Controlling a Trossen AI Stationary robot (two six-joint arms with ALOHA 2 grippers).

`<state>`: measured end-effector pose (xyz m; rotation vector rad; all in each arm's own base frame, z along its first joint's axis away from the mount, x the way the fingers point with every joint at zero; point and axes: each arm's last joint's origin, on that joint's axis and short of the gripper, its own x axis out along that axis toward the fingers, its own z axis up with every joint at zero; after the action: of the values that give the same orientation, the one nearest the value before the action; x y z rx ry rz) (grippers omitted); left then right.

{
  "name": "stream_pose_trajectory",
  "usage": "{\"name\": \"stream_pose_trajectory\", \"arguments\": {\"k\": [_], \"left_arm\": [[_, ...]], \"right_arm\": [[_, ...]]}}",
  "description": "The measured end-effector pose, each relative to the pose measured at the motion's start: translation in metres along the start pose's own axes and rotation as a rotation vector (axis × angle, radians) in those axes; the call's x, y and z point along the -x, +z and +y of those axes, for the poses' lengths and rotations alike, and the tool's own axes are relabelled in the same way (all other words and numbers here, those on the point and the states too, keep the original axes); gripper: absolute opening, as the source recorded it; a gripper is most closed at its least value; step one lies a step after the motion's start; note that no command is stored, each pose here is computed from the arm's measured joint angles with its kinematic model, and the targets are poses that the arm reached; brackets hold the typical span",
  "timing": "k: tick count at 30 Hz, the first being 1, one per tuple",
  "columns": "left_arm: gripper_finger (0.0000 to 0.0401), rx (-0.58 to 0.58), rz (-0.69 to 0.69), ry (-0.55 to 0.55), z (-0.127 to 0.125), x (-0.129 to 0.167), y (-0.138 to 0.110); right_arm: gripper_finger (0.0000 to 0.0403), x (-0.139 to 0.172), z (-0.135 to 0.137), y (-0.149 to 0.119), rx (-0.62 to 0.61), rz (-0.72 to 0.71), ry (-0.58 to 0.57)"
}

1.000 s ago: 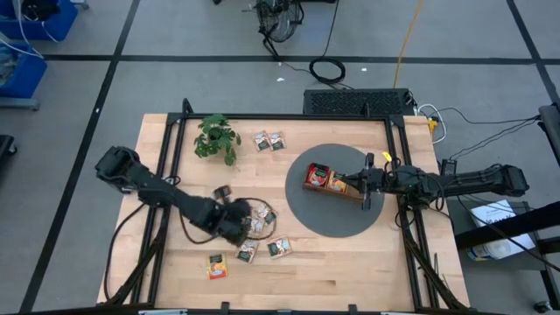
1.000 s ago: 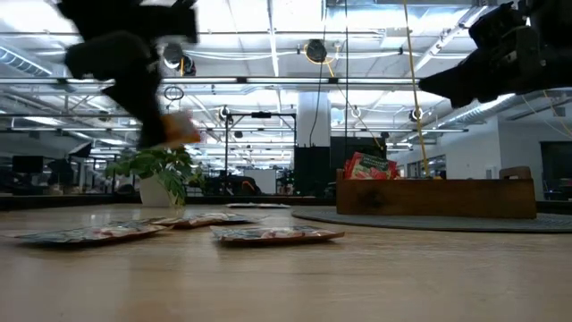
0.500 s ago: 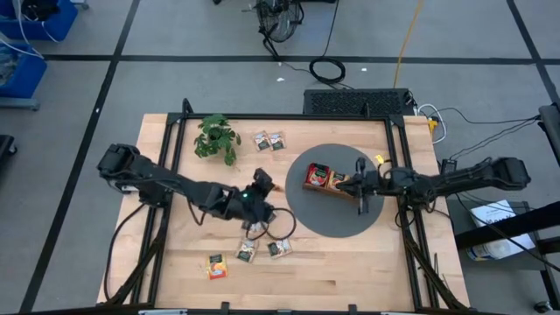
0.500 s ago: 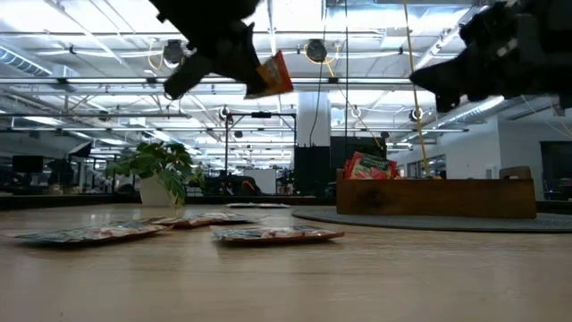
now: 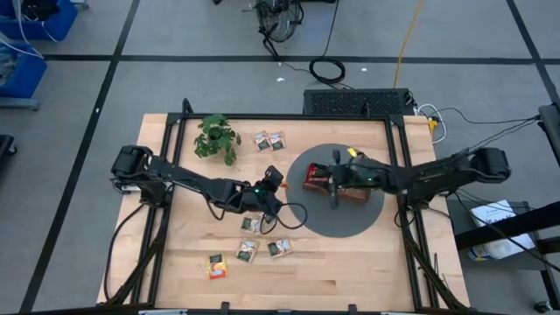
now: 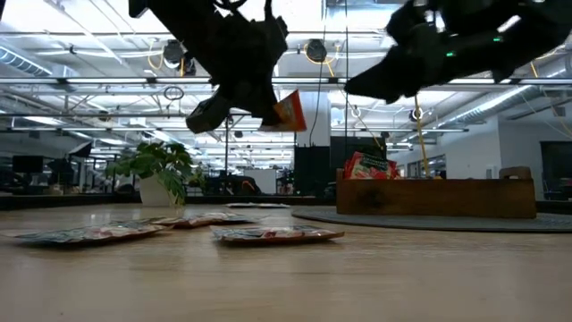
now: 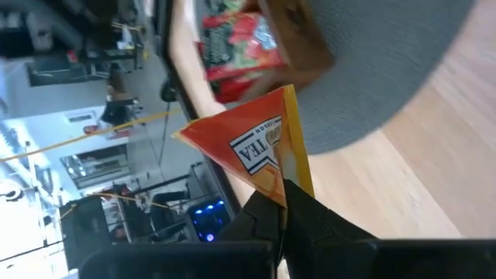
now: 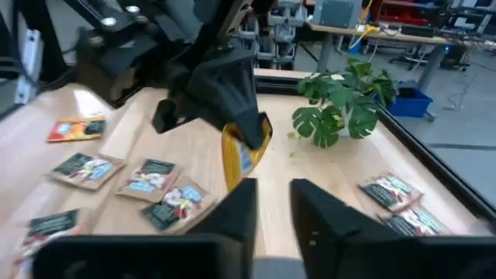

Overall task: Pick & Place Tea
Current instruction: Put the yellow tea bag into the middle section of the wooden organizer

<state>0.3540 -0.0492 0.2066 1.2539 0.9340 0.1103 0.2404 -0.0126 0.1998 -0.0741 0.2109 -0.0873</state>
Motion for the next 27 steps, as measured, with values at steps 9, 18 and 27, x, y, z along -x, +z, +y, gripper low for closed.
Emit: {"name": "stream_pose_trajectory", "arguments": {"k": [9,18,27], "left_arm": [[0.0006,0.002,-0.033,0.005,-0.001,0.004,0.005],[0.0007,-0.006,-0.059,0.002,-0.004,0.008,0.01],[0.0007,0.014,-0.095,-0.021,-0.004,0.009,0.011]], "right_arm": [[0.0197,-0.053,0.006,0.002,-0.035,0.025,0.152],[0.0209,-0.076,0.008,0.001,-0.041,0.053,0.212],[0.0186,-0.077,0.009,0.009,-0.062,0.043,0.285]]}}
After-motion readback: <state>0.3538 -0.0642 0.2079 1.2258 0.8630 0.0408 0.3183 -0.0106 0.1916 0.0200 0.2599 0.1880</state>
